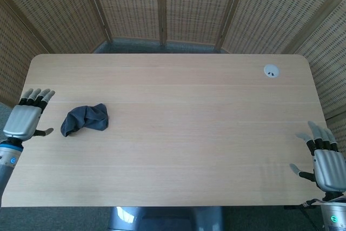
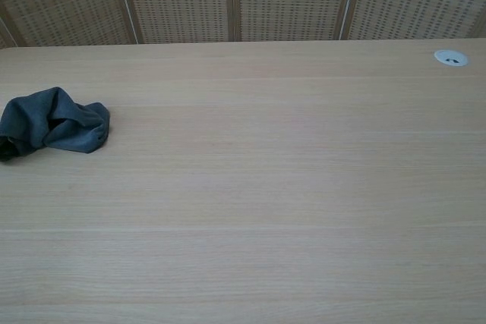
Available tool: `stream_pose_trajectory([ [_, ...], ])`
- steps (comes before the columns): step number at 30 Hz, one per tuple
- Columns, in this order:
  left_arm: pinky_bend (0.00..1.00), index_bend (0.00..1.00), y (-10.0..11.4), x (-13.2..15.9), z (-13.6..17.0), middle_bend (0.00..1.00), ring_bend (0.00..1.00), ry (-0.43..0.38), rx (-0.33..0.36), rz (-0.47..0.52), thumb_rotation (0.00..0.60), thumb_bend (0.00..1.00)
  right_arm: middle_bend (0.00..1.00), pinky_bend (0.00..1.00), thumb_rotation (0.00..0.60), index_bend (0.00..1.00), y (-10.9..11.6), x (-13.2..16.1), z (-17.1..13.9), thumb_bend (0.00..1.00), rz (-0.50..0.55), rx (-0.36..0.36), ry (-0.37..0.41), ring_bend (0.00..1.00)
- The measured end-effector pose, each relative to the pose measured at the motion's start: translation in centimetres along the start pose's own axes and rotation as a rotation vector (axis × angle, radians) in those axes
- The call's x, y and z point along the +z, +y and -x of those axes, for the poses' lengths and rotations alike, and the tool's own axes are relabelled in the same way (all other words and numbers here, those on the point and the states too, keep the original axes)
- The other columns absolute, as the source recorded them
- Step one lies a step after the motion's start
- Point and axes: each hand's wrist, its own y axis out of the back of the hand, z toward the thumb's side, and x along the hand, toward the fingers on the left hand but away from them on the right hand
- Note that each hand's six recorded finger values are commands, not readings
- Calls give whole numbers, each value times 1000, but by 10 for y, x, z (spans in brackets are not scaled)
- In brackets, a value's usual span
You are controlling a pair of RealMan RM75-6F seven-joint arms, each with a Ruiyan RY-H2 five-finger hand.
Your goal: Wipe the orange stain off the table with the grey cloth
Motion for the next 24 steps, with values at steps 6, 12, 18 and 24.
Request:
stream_pose_trajectory([
  [6, 56, 9, -19, -32, 51, 0, 0, 60, 59, 108, 600, 49, 0, 0, 600, 237, -1, -2, 2, 0, -14, 3, -12, 0],
  [12, 56, 5, -33, -29, 87, 0, 0, 92, 41, 177, 600, 49, 0, 0, 600, 238, -2, 0, 4, 0, -33, 0, -11, 0],
  [18, 55, 5, -26, -18, 105, 0, 0, 61, 75, 223, 600, 50, 0, 0, 600, 238, -6, -1, 6, 0, -50, 4, -25, 0],
  [24, 55, 6, -22, -15, 108, 0, 0, 44, 71, 215, 600, 49, 0, 0, 600, 218, -6, 1, 6, 0, -57, -11, -15, 0],
])
